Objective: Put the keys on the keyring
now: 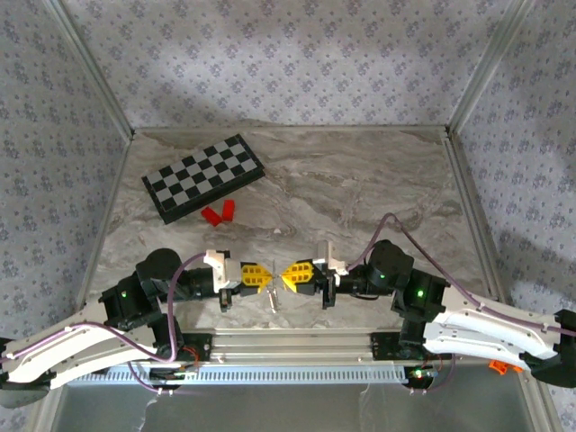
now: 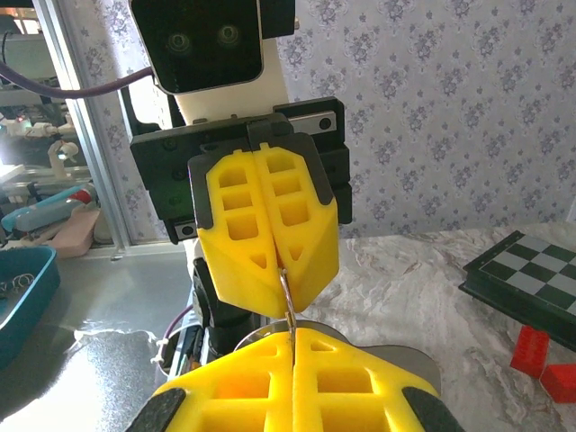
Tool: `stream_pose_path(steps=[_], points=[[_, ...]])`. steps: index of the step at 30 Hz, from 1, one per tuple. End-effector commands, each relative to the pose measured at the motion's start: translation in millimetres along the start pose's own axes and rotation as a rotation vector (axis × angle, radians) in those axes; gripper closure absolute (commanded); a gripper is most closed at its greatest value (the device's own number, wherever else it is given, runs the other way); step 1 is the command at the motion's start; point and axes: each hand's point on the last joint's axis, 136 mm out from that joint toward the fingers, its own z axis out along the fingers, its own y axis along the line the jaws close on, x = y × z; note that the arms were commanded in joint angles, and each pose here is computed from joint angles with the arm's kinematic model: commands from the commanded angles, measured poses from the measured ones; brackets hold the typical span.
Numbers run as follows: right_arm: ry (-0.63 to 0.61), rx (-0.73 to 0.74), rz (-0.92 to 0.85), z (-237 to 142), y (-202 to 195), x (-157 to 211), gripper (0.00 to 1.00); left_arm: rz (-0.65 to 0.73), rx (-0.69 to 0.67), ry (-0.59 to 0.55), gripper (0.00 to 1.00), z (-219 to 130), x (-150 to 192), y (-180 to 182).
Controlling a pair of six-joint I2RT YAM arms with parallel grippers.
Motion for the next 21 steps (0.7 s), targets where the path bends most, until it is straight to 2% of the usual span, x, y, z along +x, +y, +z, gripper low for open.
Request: stream_pose_path(steps=[1,21], points=[[-0.044,-0.016,0.001,0.4,1.7,-10.4,1.00,0.031,0.006,-0.062,1.00,-3.6,-19.1,-2.3],[-0.054,-0.036,-0.005,2.7,4.0,-12.5,1.00,0.029,0.004,-0.049,1.00,-1.7,-16.6,-1.4]])
